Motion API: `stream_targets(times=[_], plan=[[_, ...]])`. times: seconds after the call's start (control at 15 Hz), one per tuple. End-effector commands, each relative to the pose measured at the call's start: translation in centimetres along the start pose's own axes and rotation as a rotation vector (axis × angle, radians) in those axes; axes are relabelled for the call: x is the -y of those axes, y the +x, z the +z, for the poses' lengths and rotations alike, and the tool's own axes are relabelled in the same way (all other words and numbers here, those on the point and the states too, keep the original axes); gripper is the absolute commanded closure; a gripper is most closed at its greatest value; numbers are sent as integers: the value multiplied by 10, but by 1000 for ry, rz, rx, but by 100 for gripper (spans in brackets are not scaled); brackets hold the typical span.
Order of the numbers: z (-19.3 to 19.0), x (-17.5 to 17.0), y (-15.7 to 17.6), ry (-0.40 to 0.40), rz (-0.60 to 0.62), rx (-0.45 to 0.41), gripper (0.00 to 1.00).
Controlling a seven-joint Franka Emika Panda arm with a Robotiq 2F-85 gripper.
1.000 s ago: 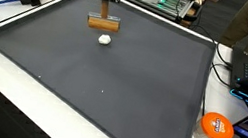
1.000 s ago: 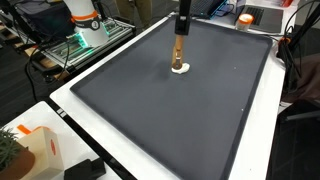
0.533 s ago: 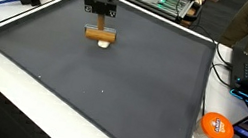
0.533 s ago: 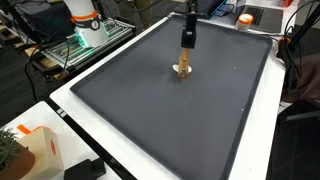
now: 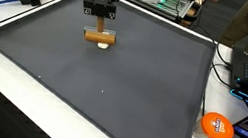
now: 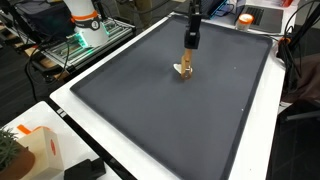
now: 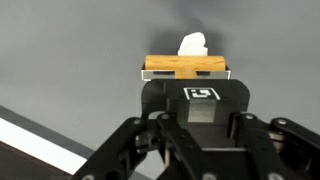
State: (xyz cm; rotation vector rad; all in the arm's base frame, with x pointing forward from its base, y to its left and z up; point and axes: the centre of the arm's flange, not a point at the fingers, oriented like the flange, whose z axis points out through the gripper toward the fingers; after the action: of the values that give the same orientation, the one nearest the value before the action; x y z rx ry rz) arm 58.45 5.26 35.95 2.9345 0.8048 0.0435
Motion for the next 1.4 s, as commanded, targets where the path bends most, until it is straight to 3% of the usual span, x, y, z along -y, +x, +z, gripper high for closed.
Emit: stream_targets(times=[0.0, 0.47, 0.73, 0.87, 1.07, 1.33], plan=[[32, 3, 13, 30, -25, -14, 78], [35, 7, 23, 32, -42, -60, 78], [-31, 10, -18, 14, -15, -141, 78], [-51, 13, -30, -19, -13, -127, 78], [-65, 16, -40, 10, -32, -100, 78], [-46, 20, -37, 29, -54, -50, 78]])
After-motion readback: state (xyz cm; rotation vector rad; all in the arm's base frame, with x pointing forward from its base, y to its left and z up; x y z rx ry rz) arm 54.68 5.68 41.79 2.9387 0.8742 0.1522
